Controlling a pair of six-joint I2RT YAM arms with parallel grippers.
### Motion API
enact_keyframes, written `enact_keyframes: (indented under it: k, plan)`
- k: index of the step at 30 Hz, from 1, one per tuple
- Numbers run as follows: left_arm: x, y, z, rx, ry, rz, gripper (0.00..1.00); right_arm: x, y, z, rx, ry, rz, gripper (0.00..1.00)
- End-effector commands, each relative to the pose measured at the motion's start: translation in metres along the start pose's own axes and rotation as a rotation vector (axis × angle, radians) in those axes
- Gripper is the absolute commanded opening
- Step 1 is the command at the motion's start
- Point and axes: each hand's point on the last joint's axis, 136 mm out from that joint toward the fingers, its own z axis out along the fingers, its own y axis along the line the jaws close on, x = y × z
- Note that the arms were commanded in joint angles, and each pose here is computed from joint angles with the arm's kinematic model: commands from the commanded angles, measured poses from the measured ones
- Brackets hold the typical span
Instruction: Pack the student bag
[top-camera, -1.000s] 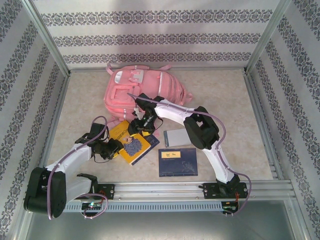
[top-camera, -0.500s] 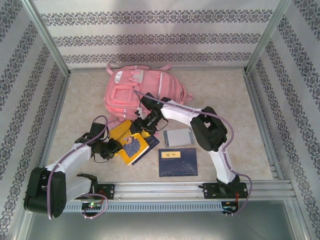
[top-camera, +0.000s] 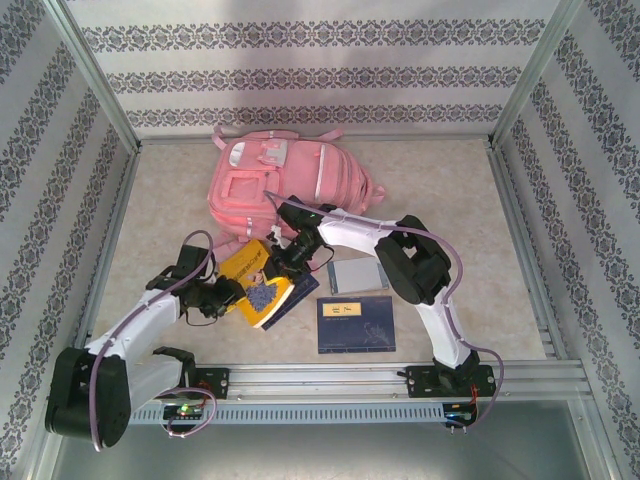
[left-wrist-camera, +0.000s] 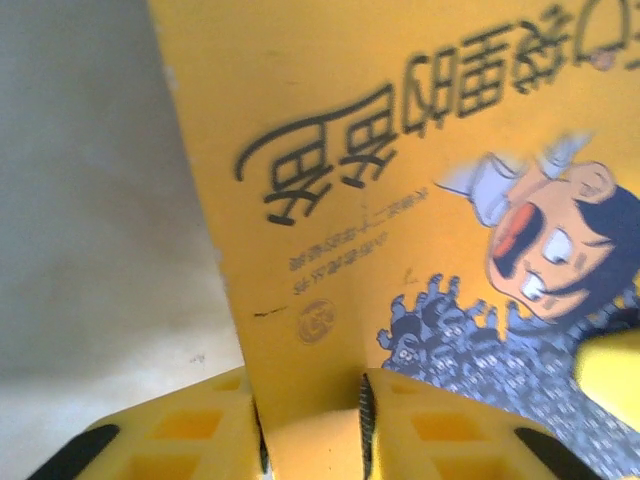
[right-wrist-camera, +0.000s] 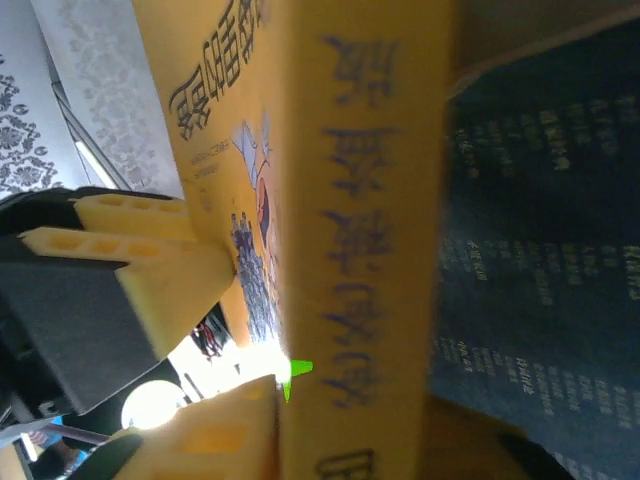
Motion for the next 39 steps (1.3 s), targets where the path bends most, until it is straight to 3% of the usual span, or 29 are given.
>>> enact_keyframes:
  k: [1,5,13,19,23,26,30,35,39]
  plan:
    - [0.0,-0.023,-0.021,0.048,-0.015,0.036,0.39,0.001,0.009,-0.015,0.01,-0.048,-0.044,0.11]
    - [-0.002,-0.04,-0.045,0.098,-0.059,0.028,0.59,0.016,0.021,-0.034,0.034,-0.077,-0.112,0.0]
    - [-0.009,-0.103,-0.111,0.244,-0.135,0.123,0.79,0.045,0.04,-0.092,0.111,-0.231,-0.235,0.0]
    - [-0.021,-0.162,-0.151,0.28,-0.16,0.306,0.83,0.049,0.075,-0.166,0.053,-0.438,-0.266,0.0]
    - [-0.024,-0.215,-0.172,0.392,-0.145,0.43,0.88,0.05,0.091,-0.232,0.008,-0.674,-0.303,0.0]
    - [-0.02,-0.248,-0.184,0.481,-0.134,0.536,0.9,0.055,0.115,-0.267,-0.076,-0.776,-0.361,0.0]
    - [-0.006,-0.288,-0.191,0.633,-0.07,0.633,0.81,0.066,0.143,-0.295,-0.202,-0.84,-0.428,0.0]
    - [-0.003,-0.308,-0.191,0.699,-0.047,0.661,0.83,0.083,0.159,-0.319,-0.37,-0.883,-0.521,0.0]
    - [0.018,-0.324,-0.186,0.771,0.031,0.705,0.83,0.1,0.163,-0.33,-0.446,-0.881,-0.585,0.0]
